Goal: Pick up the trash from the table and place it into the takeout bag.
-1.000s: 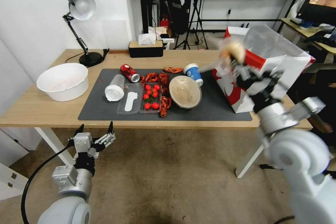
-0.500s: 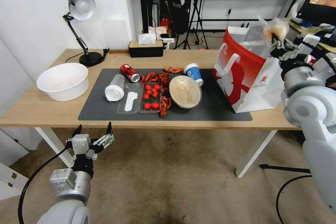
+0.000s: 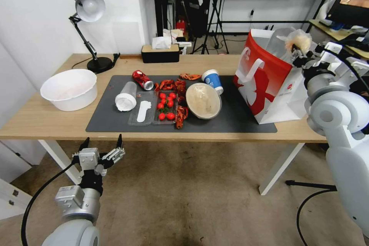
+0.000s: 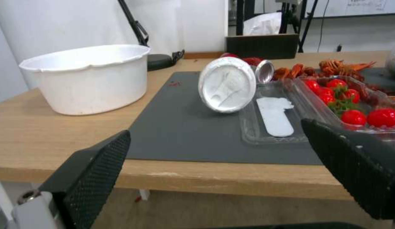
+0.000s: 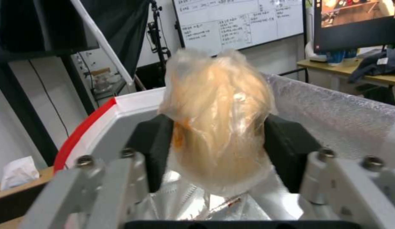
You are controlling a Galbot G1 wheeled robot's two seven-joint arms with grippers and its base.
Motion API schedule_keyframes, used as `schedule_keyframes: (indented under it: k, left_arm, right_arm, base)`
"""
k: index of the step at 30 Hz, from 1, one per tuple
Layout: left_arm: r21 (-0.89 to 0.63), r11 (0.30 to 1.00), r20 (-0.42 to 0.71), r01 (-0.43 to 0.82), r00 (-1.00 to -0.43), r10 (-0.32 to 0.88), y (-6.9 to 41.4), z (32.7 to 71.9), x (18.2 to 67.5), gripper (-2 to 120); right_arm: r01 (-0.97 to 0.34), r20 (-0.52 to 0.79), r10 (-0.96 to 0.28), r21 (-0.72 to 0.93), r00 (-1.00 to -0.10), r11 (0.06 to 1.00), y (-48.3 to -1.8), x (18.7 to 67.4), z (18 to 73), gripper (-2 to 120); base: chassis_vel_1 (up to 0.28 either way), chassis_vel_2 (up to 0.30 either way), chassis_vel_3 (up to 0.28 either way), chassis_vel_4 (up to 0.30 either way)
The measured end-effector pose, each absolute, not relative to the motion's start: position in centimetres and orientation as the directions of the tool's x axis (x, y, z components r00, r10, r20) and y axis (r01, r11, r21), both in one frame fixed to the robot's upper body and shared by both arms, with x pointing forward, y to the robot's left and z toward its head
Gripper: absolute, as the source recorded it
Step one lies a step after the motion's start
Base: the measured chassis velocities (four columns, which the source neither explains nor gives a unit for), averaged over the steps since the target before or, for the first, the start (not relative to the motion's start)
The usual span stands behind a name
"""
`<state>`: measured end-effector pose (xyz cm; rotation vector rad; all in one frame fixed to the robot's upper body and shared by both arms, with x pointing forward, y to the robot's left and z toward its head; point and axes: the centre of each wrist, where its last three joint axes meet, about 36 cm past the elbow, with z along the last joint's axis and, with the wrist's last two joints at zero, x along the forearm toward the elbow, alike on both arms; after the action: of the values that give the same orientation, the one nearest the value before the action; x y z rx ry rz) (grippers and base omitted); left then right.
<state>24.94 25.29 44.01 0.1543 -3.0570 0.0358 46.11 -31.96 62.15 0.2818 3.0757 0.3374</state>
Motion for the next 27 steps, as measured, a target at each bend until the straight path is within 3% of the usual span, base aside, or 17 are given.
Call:
schedule_keyframes:
  k: [3, 5, 7, 9, 12, 21, 27]
  left_arm:
    - [-0.019, 0.995, 0.083, -0.101, -0.992, -0.099, 25.3, 43.9, 25.1, 100]
    - [-0.019, 0.995, 0.083, -0.1, -0.992, -0.099, 25.3, 43.8, 25.1, 100]
    - [-0.018, 0.995, 0.083, -0.099, -0.992, -0.098, 25.3, 43.8, 25.2, 100]
    - [-0.018, 0.995, 0.083, -0.099, -0.992, -0.097, 25.3, 43.8, 25.2, 100]
    - [-0.017, 0.995, 0.084, -0.097, -0.992, -0.096, 25.4, 43.7, 25.3, 100]
    - [-0.018, 0.995, 0.085, -0.097, -0.992, -0.095, 25.4, 43.6, 25.3, 100]
    - [-0.019, 0.995, 0.084, -0.097, -0.992, -0.095, 25.5, 43.6, 25.4, 100]
  right_arm:
    - [0.179, -0.013, 0.187, 0.215, -0.982, 0.96, -32.0, 46.1, 62.2, 68]
    - [0.18, -0.014, 0.187, 0.214, -0.982, 0.96, -32.0, 46.1, 62.2, 70]
    - [0.179, -0.021, 0.188, 0.215, -0.982, 0.96, -32.1, 46.2, 62.4, 84]
    - [0.177, -0.025, 0.186, 0.216, -0.982, 0.96, -32.1, 46.2, 62.5, 85]
    - [0.095, -0.106, 0.128, 0.273, -0.986, 0.957, -32.0, 45.7, 63.3, 99]
    - [-0.151, -0.304, -0.059, 0.289, -0.951, 0.945, -31.3, 43.3, 64.1, 100]
    - [-0.38, -0.395, -0.279, 0.205, -0.876, 0.902, -30.1, 39.8, 62.2, 100]
  base:
    - [0.0, 0.0, 0.0, 0.0]
    - [0.0, 0.0, 0.0, 0.0]
    - [0.0, 0.0, 0.0, 0.0]
    - [0.0, 0.0, 0.0, 0.0]
    - [0.0, 0.0, 0.0, 0.0]
    - [0.0, 0.0, 0.0, 0.0]
    - [0.0, 0.0, 0.0, 0.0]
